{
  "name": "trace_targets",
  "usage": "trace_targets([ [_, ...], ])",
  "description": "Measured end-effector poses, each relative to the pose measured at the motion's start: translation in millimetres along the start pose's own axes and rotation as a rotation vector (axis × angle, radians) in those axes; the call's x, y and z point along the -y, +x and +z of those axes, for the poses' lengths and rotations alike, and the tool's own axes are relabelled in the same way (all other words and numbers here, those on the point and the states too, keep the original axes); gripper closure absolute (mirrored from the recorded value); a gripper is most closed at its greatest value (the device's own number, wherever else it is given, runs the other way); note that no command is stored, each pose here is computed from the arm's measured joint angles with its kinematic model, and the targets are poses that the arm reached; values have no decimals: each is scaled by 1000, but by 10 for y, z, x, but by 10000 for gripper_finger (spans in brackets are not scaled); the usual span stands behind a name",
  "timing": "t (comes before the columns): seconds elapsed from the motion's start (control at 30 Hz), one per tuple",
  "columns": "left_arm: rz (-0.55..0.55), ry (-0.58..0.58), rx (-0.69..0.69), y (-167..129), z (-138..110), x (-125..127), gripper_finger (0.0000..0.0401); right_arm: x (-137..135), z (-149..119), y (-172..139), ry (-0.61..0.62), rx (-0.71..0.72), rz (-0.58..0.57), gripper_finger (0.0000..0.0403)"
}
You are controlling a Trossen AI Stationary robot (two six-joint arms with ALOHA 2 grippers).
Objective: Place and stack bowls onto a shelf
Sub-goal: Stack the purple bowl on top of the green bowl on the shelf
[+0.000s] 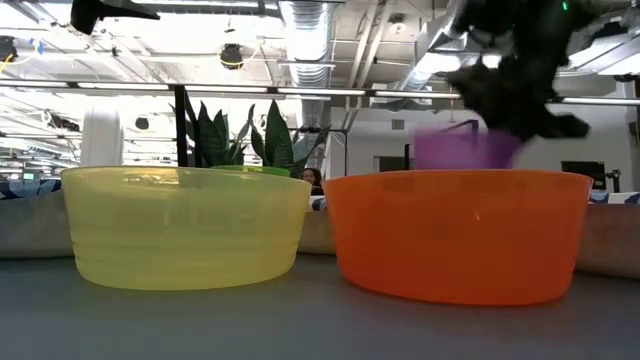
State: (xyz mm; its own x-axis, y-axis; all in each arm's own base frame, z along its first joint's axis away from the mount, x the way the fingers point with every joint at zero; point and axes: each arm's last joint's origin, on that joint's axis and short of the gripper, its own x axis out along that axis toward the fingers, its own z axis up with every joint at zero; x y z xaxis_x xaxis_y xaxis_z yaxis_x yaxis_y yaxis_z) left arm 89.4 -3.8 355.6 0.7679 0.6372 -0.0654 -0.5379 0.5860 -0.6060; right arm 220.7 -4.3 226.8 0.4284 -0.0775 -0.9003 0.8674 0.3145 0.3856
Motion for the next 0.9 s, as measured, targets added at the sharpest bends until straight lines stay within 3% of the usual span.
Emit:
trace_targets([
  [0.17, 7, 9, -8, 0, -12, -11, 122, -314, 195, -419, -5, 71, 168, 379],
  [0.4, 9, 9, -7, 0, -12, -12, 122, -863, 793, -568, -180, 190, 185, 379],
  [0.67, 12, 12, -7, 0, -15, -16, 122, -1351, 1436, -225, -367, 227, 142, 379],
  [0.9, 13, 14, -7, 0, -15, -16, 122, -1622, 1689, 231, -466, 189, 137, 379],
])
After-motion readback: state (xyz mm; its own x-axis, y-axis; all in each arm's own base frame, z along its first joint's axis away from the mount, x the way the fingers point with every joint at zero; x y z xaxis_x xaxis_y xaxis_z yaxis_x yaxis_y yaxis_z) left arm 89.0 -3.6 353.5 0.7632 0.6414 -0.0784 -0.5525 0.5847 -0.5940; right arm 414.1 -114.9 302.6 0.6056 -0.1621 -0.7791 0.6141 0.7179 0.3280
